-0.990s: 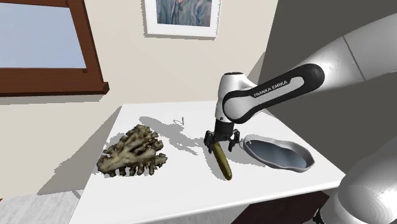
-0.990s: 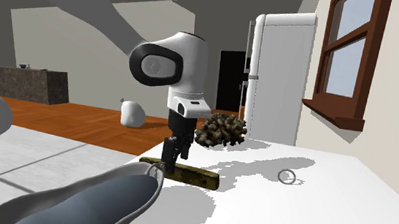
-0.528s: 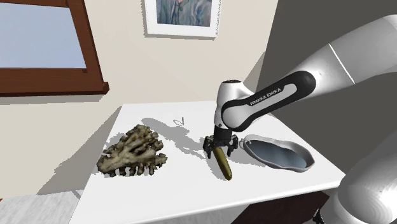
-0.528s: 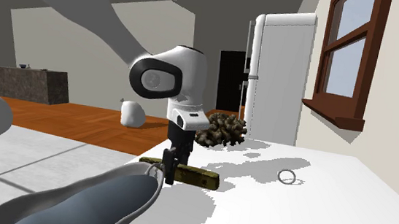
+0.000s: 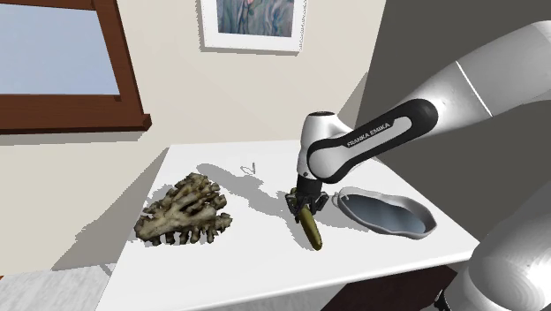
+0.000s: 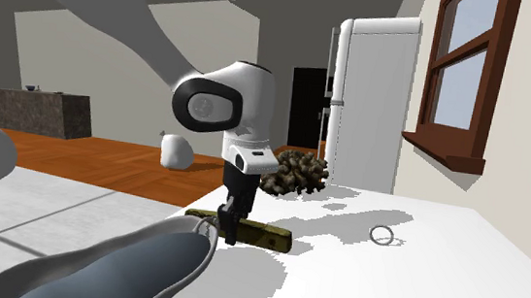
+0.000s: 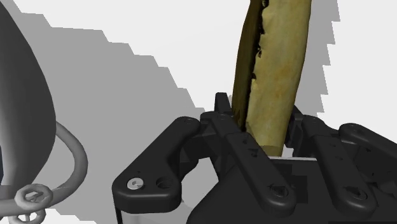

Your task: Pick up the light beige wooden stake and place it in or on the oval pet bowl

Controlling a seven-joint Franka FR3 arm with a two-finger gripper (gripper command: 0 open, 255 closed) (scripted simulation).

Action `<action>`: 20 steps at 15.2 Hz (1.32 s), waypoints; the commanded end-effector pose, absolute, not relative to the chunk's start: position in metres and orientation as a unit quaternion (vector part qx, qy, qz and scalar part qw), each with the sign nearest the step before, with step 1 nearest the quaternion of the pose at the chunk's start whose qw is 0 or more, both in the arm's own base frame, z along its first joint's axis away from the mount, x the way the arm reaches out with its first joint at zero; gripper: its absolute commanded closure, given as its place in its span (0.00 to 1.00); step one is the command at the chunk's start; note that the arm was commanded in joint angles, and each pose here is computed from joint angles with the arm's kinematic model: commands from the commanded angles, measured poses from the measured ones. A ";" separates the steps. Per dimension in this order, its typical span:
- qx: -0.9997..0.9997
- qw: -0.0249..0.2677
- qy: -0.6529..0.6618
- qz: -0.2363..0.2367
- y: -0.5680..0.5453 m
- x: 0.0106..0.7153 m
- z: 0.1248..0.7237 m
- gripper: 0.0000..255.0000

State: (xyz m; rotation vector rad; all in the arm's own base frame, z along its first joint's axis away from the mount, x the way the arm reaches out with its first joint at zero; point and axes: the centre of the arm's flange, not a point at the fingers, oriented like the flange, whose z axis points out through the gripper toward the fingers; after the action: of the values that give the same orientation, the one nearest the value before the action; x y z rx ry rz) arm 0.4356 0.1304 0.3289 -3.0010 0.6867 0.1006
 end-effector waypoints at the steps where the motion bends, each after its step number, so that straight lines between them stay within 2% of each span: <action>1: -0.974 0.031 0.223 0.033 0.130 0.436 0.329 1.00; 7: -0.974 0.031 0.223 0.033 0.130 0.436 0.329 1.00; 20: -0.974 0.031 0.223 0.033 0.130 0.436 0.398 1.00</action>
State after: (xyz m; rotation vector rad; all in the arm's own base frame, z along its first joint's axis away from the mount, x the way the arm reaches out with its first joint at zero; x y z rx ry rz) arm 0.4351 0.1302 0.3923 -3.0009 0.6866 0.0997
